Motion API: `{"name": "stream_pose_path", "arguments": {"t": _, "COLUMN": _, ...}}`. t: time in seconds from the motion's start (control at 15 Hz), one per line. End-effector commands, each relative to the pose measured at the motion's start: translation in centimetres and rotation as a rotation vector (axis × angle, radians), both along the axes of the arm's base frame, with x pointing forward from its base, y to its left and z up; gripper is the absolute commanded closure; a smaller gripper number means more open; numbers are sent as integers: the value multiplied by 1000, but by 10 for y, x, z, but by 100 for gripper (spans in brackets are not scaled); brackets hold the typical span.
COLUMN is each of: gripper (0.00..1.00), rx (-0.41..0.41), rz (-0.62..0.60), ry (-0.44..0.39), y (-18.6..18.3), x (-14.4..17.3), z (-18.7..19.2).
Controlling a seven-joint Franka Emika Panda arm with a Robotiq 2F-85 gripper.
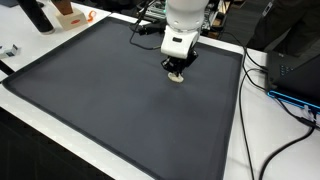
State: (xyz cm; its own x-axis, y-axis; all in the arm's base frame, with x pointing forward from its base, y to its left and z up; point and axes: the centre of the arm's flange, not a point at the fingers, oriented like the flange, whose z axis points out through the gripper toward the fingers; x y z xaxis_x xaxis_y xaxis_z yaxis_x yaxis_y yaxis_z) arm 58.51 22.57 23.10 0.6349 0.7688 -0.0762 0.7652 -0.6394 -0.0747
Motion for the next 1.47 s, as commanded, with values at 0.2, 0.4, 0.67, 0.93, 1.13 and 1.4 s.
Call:
{"name": "stream_pose_path", "arguments": {"t": 0.2, "gripper": 60, "rx": 6, "rz": -14, "ry": -6, "y": -3, "x": -6, "z": -3}}
{"name": "stream_pose_path", "arguments": {"t": 0.4, "gripper": 38, "rx": 8, "rz": -18, "ry": -6, "y": -3, "x": -7, "z": 1}}
{"name": "stream_pose_path", "arguments": {"t": 0.67, "gripper": 8, "rx": 25, "rz": -20, "ry": -11, "y": -5, "x": -8, "z": 10}}
{"name": "stream_pose_path", "arguments": {"t": 0.93, "gripper": 0, "rx": 95, "rz": -70, "ry": -10, "y": -19, "x": -12, "z": 26}}
{"name": "stream_pose_path", "arguments": {"t": 1.13, "gripper": 0, "rx": 209, "rz": -129, "ry": -19, "y": -42, "x": -20, "z": 37}}
{"name": "stream_pose_path", "arguments": {"t": 1.4, "gripper": 0, "rx": 411, "rz": -227, "ry": -27, "y": -79, "x": -39, "z": 44}}
